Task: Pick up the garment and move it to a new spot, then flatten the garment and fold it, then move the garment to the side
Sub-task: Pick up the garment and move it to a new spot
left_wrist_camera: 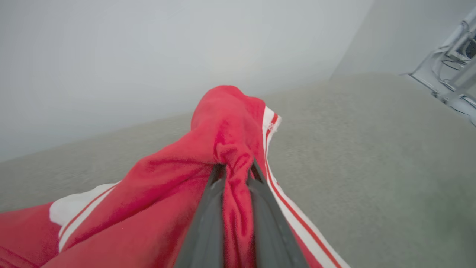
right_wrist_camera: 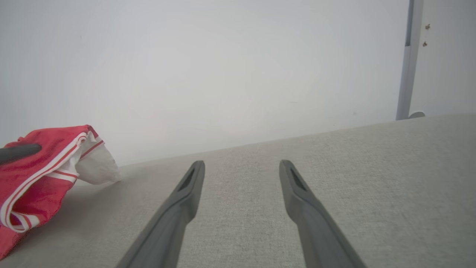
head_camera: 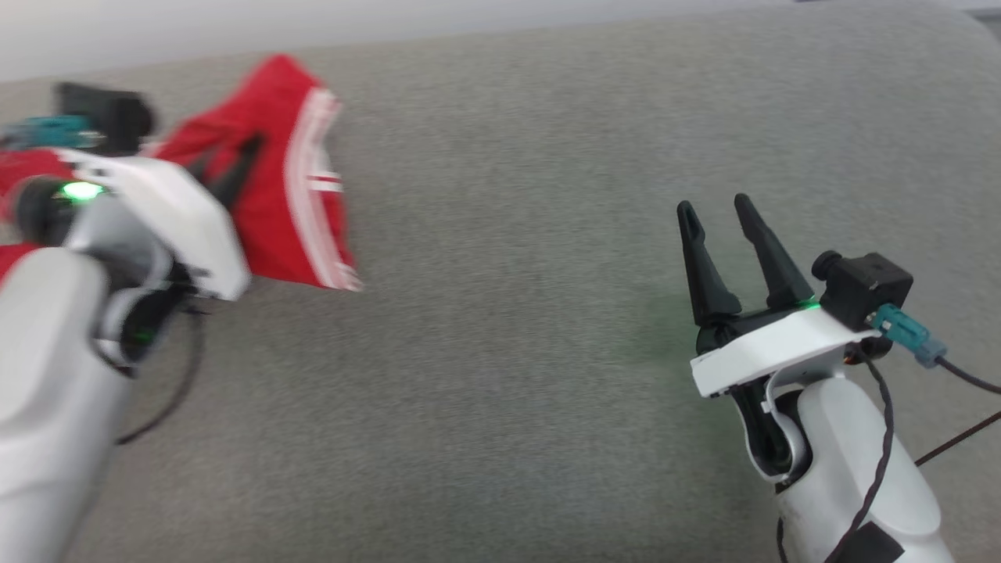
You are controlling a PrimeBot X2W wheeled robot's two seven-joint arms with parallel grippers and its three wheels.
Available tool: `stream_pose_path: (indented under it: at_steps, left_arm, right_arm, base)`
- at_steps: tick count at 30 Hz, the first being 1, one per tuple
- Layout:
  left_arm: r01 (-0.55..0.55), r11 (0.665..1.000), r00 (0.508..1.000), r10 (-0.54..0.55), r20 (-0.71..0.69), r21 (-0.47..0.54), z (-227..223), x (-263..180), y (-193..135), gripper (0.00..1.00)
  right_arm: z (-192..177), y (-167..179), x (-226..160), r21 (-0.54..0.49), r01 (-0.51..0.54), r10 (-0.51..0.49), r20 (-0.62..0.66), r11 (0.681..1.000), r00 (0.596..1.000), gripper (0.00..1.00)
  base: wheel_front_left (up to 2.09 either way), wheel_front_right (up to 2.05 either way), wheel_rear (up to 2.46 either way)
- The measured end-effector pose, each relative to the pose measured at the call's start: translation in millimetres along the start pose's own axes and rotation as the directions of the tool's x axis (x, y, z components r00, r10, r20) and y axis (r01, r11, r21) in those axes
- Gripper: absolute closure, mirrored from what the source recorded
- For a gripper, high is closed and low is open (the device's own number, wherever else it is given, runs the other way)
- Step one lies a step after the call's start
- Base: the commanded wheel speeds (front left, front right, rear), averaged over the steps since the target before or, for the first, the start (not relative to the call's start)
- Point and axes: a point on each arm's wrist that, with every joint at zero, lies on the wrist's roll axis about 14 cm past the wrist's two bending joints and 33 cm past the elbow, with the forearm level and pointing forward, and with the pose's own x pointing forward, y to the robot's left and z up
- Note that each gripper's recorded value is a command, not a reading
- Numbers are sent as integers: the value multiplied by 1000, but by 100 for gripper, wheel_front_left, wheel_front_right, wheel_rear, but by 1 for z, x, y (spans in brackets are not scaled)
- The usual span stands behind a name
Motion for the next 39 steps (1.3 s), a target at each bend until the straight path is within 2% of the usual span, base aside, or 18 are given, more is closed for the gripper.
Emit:
stream_pose_path:
  at_steps: [4,7,14,16,20,23,27,34,39]
  left_arm:
    - [182,983,983,-182,-7,35,5,20,-67,100]
    - [311,949,950,-312,10,55,18,36,-119,100]
    - [551,823,828,-560,30,136,38,65,-234,100]
    - [614,781,782,-621,43,118,40,70,-266,100]
    - [708,694,703,-709,-45,127,5,74,-317,100]
    - [741,666,671,-733,-112,84,-27,80,-330,100]
    - [750,657,654,-718,-239,76,-68,91,-327,100]
    - [716,693,634,-600,-488,79,-133,108,-290,100]
    - [724,683,595,-553,-583,91,-152,112,-283,100]
  right_arm:
    - [4,-16,-13,14,56,-56,8,998,998,0]
    - [10,-29,-22,23,103,-103,23,994,994,0]
    - [21,-68,-47,45,228,-230,50,973,972,0]
    - [23,-78,-54,50,259,-262,54,964,964,0]
    - [25,-92,-65,84,308,-313,57,948,948,0]
    - [28,-100,-71,102,335,-342,62,937,938,0]
    - [31,-113,-83,112,378,-386,64,919,920,0]
    - [32,-127,-97,139,431,-442,64,892,895,0]
    - [31,-132,-104,145,453,-465,57,880,884,0]
  base:
    - [0,0,0]
    - [0,0,0]
    - [0,0,0]
    - [0,0,0]
    - [0,0,0]
    - [0,0,0]
    - [0,0,0]
    - [0,0,0]
    - [0,0,0]
